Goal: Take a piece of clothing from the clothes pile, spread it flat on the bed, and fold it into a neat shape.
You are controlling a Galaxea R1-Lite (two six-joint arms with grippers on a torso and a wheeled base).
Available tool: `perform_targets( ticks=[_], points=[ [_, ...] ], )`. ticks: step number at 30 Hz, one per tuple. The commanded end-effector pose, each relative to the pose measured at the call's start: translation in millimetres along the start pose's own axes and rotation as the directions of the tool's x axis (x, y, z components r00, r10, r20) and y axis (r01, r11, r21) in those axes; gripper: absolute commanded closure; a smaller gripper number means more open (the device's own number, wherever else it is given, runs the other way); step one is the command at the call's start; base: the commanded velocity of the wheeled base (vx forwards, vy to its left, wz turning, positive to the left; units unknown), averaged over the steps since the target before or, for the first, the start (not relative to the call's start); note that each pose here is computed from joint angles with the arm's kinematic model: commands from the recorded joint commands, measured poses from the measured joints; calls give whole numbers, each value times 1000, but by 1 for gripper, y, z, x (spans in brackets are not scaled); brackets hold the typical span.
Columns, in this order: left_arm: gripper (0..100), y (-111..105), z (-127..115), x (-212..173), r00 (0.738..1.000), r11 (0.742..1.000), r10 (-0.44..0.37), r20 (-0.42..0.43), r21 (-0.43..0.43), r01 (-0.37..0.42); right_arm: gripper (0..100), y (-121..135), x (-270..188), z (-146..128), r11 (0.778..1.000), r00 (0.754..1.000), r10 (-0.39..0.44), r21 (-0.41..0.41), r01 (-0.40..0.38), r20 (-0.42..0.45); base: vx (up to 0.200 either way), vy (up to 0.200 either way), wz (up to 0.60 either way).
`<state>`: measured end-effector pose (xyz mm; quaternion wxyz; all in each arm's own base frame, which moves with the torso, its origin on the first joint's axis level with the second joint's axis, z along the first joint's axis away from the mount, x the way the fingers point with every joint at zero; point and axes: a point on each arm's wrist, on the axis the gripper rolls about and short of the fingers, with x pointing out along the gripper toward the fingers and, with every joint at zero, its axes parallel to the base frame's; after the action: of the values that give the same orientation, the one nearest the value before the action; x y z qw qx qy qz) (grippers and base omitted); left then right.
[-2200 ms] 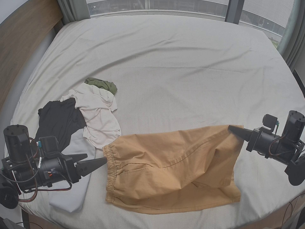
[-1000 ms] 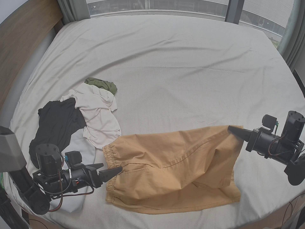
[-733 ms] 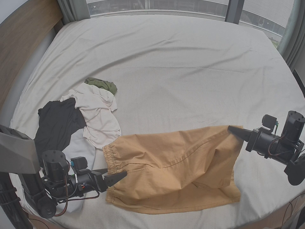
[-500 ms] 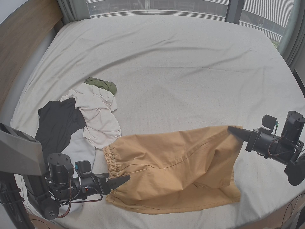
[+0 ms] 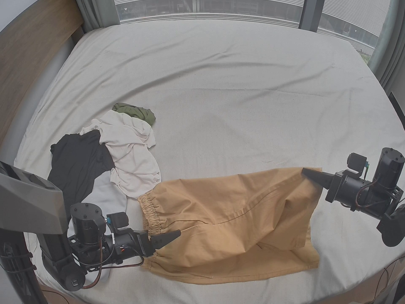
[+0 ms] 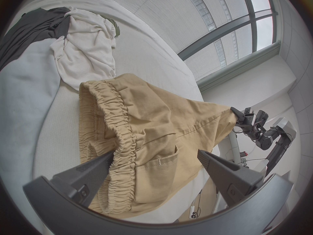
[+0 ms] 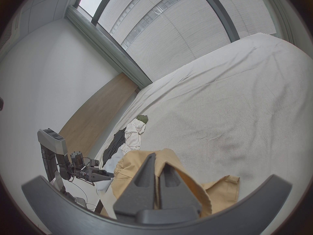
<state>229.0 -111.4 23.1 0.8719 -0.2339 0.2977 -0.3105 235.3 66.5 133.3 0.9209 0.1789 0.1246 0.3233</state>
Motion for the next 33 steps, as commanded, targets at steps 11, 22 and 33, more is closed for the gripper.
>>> perform_targets(
  ticks=[11, 22, 33],
  points=[
    [0, -6, 0, 9, 999, 998, -39, -1, -51, 39, 100, 0, 0, 0, 1000, 1000, 3, -2, -3, -1, 0, 0, 0],
    [0, -21, 7, 9, 995, 990, -95, 27, -102, 97, 100, 0, 0, 0, 1000, 1000, 3, -2, -3, -1, 0, 0, 0],
    [0, -34, 6, 8, 990, 981, -140, 21, -131, 142, 100, 0, 0, 0, 1000, 1000, 2, -1, -2, -2, 0, 0, 0]
  ],
)
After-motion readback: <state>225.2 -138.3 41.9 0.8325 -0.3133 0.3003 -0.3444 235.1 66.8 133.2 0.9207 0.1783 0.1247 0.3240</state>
